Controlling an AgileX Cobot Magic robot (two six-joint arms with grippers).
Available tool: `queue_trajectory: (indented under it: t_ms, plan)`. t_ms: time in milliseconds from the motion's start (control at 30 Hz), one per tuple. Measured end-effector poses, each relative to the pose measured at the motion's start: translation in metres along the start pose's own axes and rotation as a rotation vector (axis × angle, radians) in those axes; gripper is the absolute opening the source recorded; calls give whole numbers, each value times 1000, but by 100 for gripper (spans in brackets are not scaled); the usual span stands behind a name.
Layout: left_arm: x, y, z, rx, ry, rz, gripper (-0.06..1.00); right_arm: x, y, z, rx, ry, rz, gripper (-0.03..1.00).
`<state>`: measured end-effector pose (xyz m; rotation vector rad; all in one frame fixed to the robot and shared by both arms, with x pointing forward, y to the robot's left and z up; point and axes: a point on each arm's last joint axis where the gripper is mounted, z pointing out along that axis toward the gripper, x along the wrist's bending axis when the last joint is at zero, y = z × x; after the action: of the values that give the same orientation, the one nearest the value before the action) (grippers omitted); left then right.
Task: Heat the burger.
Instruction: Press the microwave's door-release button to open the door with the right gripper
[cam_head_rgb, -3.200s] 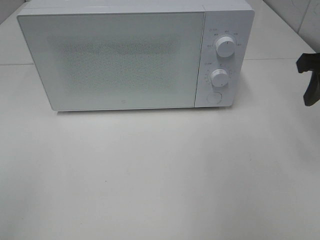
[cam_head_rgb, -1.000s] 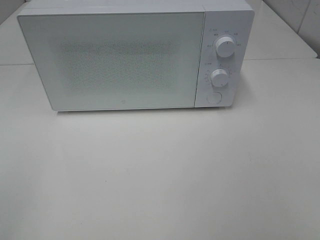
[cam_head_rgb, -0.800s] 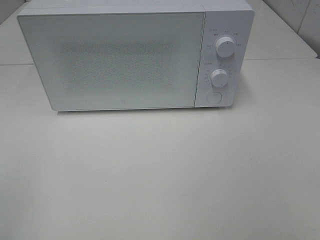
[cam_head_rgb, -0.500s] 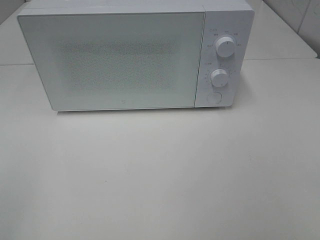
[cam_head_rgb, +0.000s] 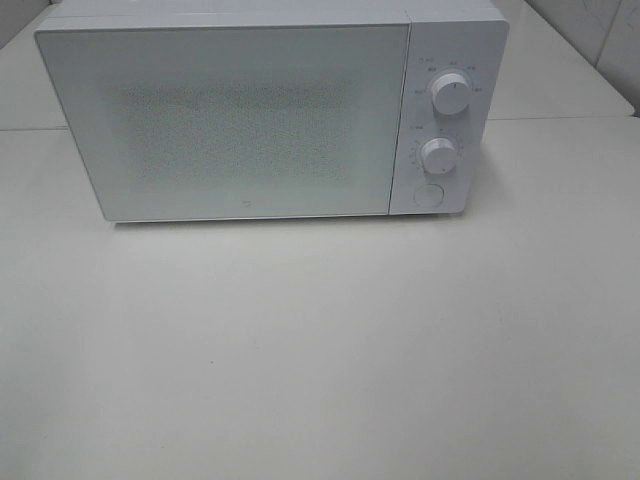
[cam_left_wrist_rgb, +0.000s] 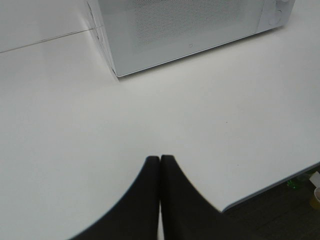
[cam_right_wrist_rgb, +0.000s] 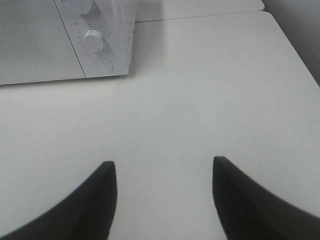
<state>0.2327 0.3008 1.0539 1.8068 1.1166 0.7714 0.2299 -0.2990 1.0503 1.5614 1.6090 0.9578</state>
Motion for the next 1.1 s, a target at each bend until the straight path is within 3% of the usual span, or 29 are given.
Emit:
queue_trajectory:
  t_ms: [667,1100]
  plan:
    - [0,0,0,0,0,0,0,2,57,55,1,12,-43,54]
    - [0,0,0,0,0,0,0,2,81,115,30,9,-44,27]
